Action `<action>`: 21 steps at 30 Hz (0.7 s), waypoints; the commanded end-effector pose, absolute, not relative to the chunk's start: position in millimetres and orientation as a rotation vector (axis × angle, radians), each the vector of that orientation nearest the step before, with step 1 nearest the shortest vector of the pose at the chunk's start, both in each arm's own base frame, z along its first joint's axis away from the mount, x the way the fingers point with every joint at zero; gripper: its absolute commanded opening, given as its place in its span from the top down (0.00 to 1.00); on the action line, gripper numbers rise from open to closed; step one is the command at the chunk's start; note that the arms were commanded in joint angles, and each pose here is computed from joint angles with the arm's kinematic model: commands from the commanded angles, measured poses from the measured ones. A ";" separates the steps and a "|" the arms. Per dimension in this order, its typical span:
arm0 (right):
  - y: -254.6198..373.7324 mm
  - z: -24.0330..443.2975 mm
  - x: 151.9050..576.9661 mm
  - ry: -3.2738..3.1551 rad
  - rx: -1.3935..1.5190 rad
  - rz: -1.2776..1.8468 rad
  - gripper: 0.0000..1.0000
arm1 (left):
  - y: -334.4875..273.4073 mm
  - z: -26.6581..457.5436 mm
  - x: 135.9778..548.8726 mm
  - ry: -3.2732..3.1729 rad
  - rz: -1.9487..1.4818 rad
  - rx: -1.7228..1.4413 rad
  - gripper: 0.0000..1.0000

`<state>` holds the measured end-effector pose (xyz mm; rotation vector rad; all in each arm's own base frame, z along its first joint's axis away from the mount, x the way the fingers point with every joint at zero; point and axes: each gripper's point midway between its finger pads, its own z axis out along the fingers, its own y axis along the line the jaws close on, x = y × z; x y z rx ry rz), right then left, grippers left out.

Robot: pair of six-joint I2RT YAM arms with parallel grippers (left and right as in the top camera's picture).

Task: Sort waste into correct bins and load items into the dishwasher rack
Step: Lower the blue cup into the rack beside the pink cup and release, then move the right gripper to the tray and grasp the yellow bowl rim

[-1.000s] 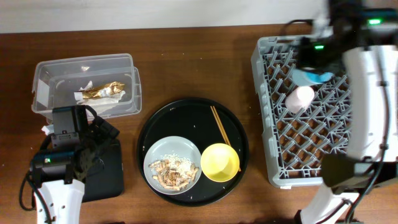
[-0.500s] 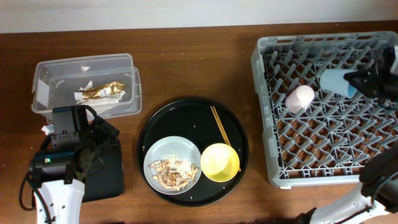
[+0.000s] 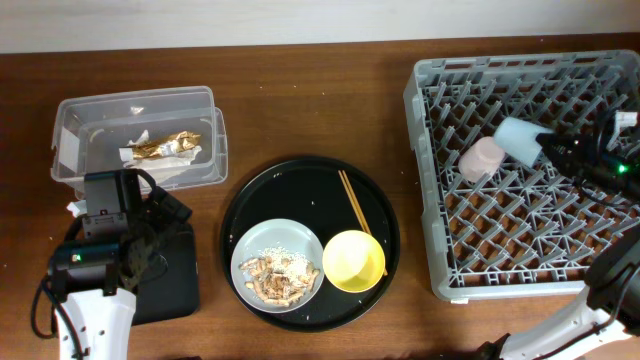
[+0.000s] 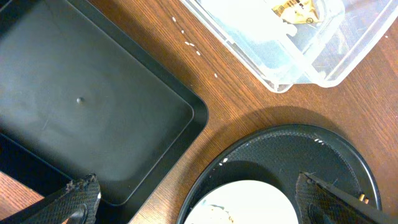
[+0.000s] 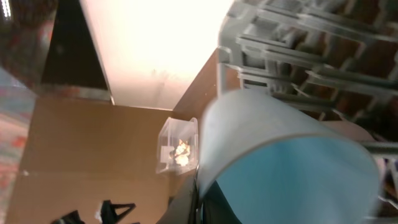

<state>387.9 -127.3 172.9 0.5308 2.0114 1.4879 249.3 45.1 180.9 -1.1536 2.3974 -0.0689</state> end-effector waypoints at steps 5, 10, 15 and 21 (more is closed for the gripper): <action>-132.8 125.6 383.4 2.112 0.789 1.543 0.96 | 48.8 182.3 248.1 2.391 -0.047 -1.145 0.01; -152.3 125.6 372.2 2.078 0.881 1.534 0.96 | 48.8 182.3 248.1 2.391 -0.047 -1.145 0.01; -173.1 125.4 356.3 2.035 0.980 1.525 0.96 | 48.8 182.3 248.1 2.391 -0.047 -1.145 0.01; -174.7 125.5 353.0 2.037 0.993 1.521 0.96 | 48.8 182.3 248.1 2.391 -0.047 -1.145 0.01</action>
